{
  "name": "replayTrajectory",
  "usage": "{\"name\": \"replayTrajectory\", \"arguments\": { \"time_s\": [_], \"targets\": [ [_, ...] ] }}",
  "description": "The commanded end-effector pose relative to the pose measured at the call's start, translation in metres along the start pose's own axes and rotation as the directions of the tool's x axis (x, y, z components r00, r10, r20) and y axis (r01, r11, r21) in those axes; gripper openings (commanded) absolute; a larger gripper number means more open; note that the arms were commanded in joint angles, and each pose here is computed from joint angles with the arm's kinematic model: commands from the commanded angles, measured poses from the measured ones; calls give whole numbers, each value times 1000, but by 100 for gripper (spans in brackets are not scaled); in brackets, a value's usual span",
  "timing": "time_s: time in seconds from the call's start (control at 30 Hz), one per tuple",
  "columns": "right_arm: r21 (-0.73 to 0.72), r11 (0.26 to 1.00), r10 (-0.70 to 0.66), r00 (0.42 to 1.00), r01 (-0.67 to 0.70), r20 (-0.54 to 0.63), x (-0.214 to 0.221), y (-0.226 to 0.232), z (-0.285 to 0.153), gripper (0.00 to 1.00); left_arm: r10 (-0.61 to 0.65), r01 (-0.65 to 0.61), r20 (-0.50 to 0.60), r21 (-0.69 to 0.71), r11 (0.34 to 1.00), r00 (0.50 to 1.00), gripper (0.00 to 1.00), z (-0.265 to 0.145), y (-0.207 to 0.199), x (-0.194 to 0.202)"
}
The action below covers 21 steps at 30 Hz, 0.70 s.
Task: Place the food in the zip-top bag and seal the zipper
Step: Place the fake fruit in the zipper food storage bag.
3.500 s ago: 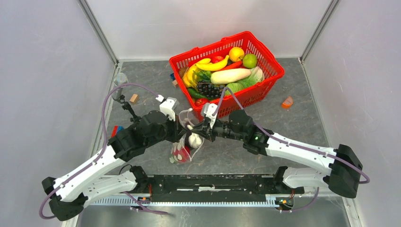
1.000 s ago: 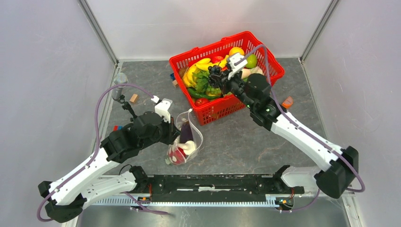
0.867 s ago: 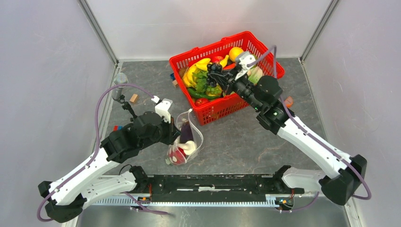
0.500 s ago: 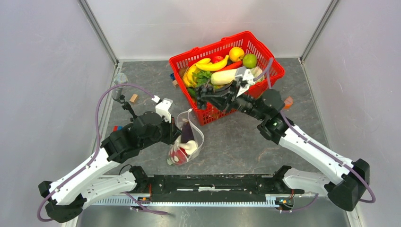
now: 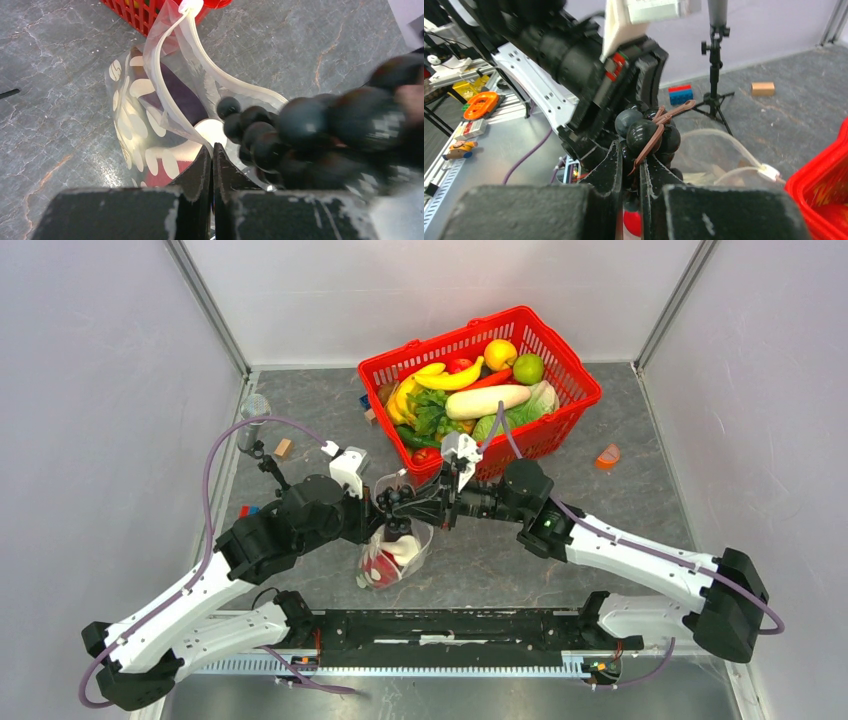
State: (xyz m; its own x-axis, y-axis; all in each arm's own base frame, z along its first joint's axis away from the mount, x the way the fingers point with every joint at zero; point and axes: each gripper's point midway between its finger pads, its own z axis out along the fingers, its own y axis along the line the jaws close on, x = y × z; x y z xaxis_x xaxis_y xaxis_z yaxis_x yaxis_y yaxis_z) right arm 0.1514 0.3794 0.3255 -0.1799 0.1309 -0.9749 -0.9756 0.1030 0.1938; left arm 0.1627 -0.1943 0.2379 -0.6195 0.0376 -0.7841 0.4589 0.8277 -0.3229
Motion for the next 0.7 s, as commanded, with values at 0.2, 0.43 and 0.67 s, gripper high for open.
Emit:
{"name": "replayTrajectory", "arguments": {
  "time_s": [0.2,0.43,0.67],
  "targets": [
    [195,974,-82,980,117,-180,46,-44,-3,21,-33,33,89,6,999,995,4,-5,-2,-20],
    [164,960,-184,955,225,-233,39,-39,-4,71,-31,33,112,-15,999,993,4,-5,1,-26],
    [261,915,-283,950,308,-130,-2,-44,-21,76,-29,32,118,-29,999,993,4,-5,4,-25]
  ]
}}
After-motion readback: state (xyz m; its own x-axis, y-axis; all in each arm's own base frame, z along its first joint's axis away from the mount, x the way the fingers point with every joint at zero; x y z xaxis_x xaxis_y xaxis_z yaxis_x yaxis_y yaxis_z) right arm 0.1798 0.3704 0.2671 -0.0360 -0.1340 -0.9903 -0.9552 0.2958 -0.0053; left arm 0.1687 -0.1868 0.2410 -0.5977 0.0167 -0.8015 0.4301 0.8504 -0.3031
